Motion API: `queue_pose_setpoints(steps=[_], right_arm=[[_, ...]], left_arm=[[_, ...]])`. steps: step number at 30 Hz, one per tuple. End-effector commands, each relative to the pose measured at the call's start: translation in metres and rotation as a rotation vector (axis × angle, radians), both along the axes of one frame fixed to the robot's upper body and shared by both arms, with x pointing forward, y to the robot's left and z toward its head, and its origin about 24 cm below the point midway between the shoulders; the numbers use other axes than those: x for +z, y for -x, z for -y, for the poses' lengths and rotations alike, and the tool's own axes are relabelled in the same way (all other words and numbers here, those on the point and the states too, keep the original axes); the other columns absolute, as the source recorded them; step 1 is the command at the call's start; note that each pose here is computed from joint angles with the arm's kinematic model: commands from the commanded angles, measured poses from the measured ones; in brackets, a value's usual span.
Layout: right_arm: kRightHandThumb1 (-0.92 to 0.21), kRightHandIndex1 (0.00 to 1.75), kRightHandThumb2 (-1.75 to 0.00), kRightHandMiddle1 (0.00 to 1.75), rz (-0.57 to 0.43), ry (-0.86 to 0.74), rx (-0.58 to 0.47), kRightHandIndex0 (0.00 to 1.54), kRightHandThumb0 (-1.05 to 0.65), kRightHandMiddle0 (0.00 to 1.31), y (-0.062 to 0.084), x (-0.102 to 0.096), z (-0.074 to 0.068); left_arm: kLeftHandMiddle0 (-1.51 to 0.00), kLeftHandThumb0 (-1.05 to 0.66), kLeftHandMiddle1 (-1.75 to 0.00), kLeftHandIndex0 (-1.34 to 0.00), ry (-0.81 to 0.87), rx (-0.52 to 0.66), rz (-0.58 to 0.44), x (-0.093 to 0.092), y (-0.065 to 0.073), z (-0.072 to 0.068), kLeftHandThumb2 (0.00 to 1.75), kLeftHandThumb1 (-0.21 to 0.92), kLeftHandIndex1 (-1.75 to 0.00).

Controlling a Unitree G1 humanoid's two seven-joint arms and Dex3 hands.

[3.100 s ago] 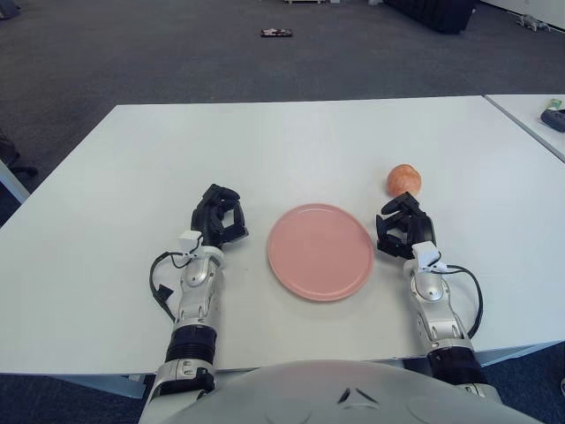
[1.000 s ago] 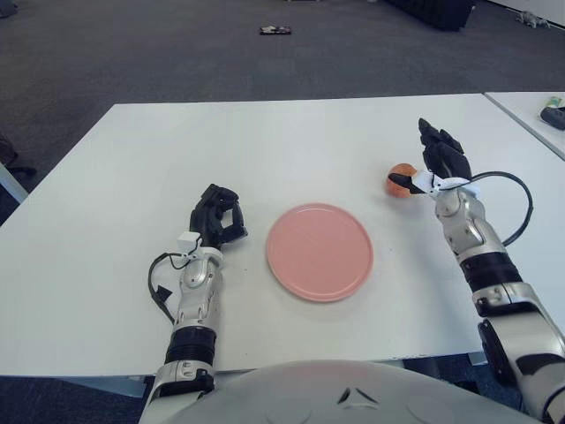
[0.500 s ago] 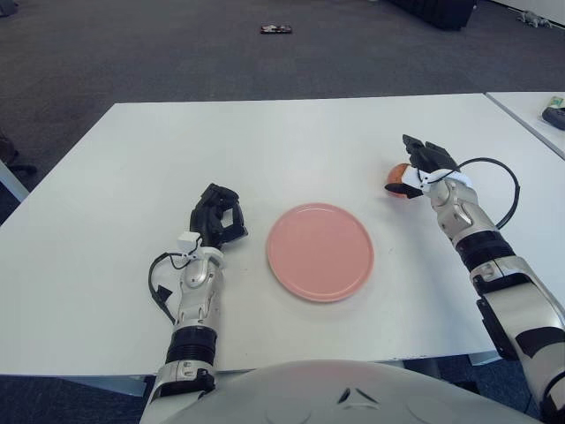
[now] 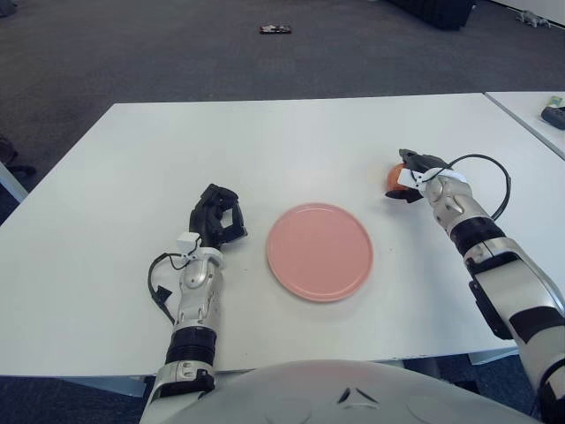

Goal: Put the apple into the plate.

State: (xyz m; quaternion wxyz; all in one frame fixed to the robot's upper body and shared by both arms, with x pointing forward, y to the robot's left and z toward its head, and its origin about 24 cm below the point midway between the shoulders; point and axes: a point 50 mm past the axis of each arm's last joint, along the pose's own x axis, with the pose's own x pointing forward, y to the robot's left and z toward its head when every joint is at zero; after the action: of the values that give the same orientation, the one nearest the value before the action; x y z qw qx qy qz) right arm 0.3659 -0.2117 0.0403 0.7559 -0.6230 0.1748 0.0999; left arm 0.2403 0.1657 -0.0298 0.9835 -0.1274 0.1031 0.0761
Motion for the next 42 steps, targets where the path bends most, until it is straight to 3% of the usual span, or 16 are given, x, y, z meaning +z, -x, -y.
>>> queue_pose_setpoints(steps=[1,9,15,18,21,23,27,29,32,37,42], right_arm=[[-0.68,0.00,-0.62,0.00,-0.051,0.012,0.019,0.00,-1.05,0.00,0.000,-0.008,-0.006],[-0.67,0.00,-0.63,0.00,-0.116,-0.007,0.000,0.00,-1.00,0.00,0.001,-0.014,-0.006],[-0.62,0.00,-0.76,0.00,-0.141,-0.072,-0.003,0.00,-0.93,0.00,0.003,-0.018,-0.006],[-0.60,0.03,-0.82,0.11,-0.152,-0.092,0.009,0.02,-0.90,0.00,0.005,-0.019,-0.005],[-0.59,0.20,-0.83,0.31,-0.151,-0.102,0.016,0.01,-0.87,0.00,0.005,-0.020,-0.004],[-0.58,0.43,-0.84,0.57,-0.145,-0.112,0.018,0.00,-0.85,0.00,0.006,-0.020,-0.003],[-0.55,0.76,-0.88,0.89,-0.134,-0.137,0.017,0.00,-0.82,0.00,0.007,-0.021,-0.001],[-0.49,1.09,-0.98,1.21,-0.126,-0.146,0.024,0.00,-0.78,0.00,0.009,-0.022,0.002],[-0.41,1.37,-1.10,1.53,-0.110,-0.152,0.042,0.07,-0.71,0.00,0.010,-0.022,0.003],[-0.34,1.54,-1.20,1.71,-0.097,-0.179,0.044,0.18,-0.63,0.08,0.009,-0.020,0.004],[-0.36,1.68,-1.23,1.74,-0.061,-0.181,0.054,0.33,-0.50,0.44,0.007,-0.015,0.003]], left_arm=[[-1.19,-0.52,-1.75,-0.69,0.022,0.011,-0.120,-0.021,0.017,-0.001,1.44,0.23,-1.75],[-1.19,-0.52,-1.75,-0.68,0.023,0.013,-0.121,-0.022,0.018,-0.002,1.43,0.23,-1.75],[-1.20,-0.52,-1.75,-0.68,0.023,0.018,-0.123,-0.023,0.018,-0.003,1.43,0.23,-1.75],[-1.20,-0.52,-1.75,-0.69,0.022,0.021,-0.122,-0.023,0.018,-0.003,1.43,0.23,-1.75],[-1.20,-0.52,-1.75,-0.69,0.022,0.023,-0.122,-0.023,0.018,-0.003,1.44,0.23,-1.75],[-1.20,-0.52,-1.75,-0.69,0.020,0.025,-0.123,-0.023,0.018,-0.004,1.44,0.23,-1.75],[-1.20,-0.52,-1.75,-0.69,0.022,0.025,-0.122,-0.023,0.018,-0.004,1.44,0.23,-1.75],[-1.20,-0.52,-1.75,-0.69,0.025,0.023,-0.120,-0.023,0.018,-0.004,1.44,0.23,-1.75],[-1.20,-0.52,-1.75,-0.69,0.028,0.021,-0.118,-0.023,0.018,-0.004,1.44,0.23,-1.75],[-1.20,-0.52,-1.75,-0.69,0.026,0.021,-0.117,-0.023,0.018,-0.004,1.44,0.23,-1.75],[-1.20,-0.52,-1.75,-0.69,0.026,0.023,-0.115,-0.023,0.018,-0.004,1.44,0.23,-1.75]])
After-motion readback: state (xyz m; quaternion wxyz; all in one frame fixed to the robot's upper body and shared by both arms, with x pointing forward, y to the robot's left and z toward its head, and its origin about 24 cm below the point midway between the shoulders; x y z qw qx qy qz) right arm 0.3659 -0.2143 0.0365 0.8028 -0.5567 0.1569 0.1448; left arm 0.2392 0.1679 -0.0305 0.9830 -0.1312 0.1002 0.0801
